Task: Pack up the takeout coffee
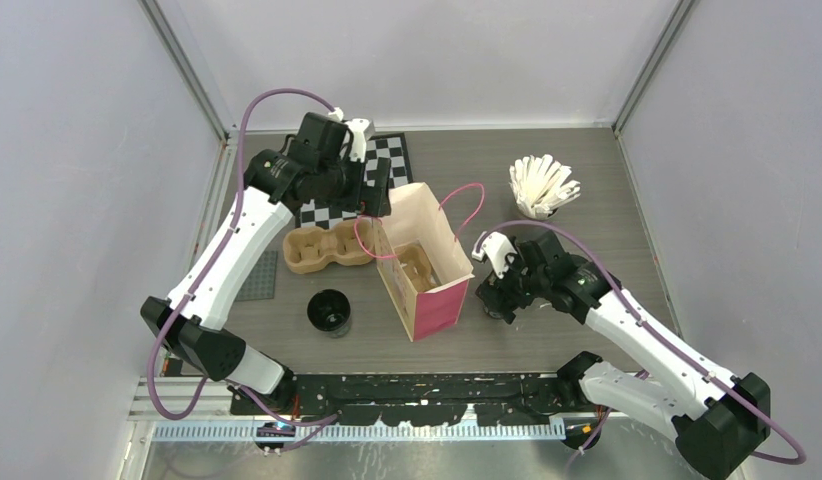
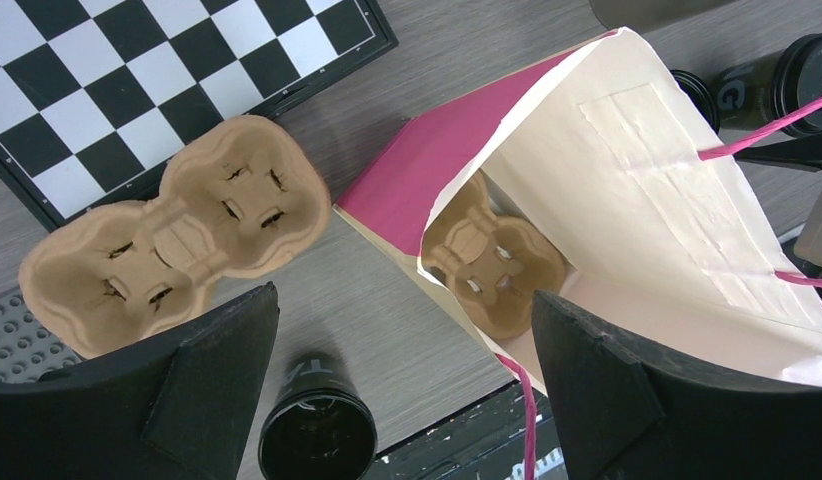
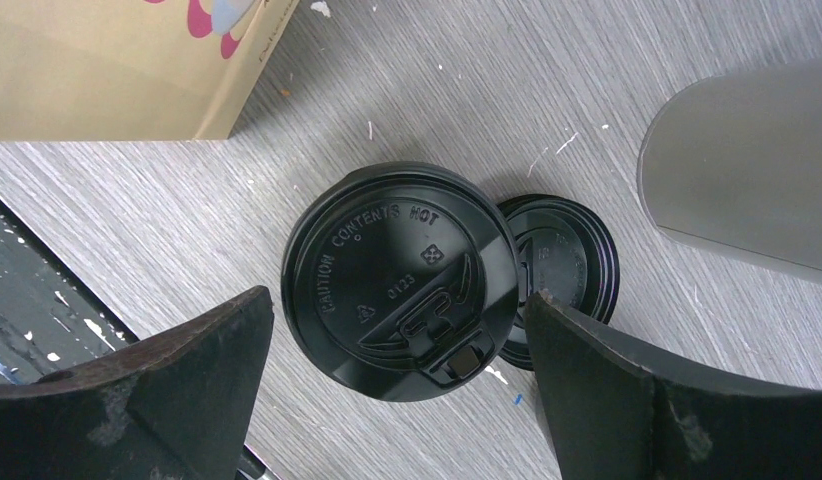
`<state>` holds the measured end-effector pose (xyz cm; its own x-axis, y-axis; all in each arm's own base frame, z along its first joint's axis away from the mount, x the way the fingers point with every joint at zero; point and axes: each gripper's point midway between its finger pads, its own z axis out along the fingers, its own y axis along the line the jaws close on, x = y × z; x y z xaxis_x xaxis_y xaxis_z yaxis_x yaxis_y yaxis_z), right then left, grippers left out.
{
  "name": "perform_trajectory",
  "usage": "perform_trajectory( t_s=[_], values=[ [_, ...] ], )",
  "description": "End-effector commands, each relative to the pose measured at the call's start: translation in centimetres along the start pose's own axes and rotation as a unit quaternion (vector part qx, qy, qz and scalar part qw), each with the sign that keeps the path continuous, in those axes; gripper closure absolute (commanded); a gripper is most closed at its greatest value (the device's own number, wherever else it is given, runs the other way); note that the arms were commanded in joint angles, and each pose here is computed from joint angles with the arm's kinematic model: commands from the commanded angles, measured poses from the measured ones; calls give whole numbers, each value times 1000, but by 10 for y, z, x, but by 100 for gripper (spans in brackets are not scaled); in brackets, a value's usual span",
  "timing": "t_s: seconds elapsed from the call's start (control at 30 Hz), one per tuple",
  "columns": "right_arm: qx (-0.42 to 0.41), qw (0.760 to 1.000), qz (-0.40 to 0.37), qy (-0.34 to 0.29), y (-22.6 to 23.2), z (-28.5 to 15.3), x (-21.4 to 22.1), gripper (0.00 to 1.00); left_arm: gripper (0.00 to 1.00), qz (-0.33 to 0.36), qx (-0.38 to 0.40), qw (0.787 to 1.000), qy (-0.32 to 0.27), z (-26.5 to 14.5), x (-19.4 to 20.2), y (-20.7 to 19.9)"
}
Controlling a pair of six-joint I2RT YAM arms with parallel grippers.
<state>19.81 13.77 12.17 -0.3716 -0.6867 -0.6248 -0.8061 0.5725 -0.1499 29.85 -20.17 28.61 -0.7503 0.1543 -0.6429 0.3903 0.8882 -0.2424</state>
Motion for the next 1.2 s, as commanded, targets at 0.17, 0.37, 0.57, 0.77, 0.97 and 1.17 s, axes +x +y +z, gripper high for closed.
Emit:
perform_trajectory(
  t_s=[0.17,0.37,0.57,0.77,0.97,1.17],
  values=[
    [18,1000,16,-19,-6,3,-9,4,0,2,20,999,-32,-23,-8,-8],
    [16,999,26,-18,-2,5,-3,10,0,-20,19,999,-35,-37,-10,-11],
    [24,999,29,-18,-4,5,-2,11,0,-19,20,999,-38,-42,-10,-11],
    [16,999,33,-15,0,-1,0,21,0,-28,33,998,-43,-40,-14,-14],
    [9,999,37,-20,6,-15,1,25,0,-46,51,997,-23,-24,-17,-13],
    [9,999,29,-17,6,-27,1,26,7,-28,66,997,-28,-15,-31,-18]
  ],
)
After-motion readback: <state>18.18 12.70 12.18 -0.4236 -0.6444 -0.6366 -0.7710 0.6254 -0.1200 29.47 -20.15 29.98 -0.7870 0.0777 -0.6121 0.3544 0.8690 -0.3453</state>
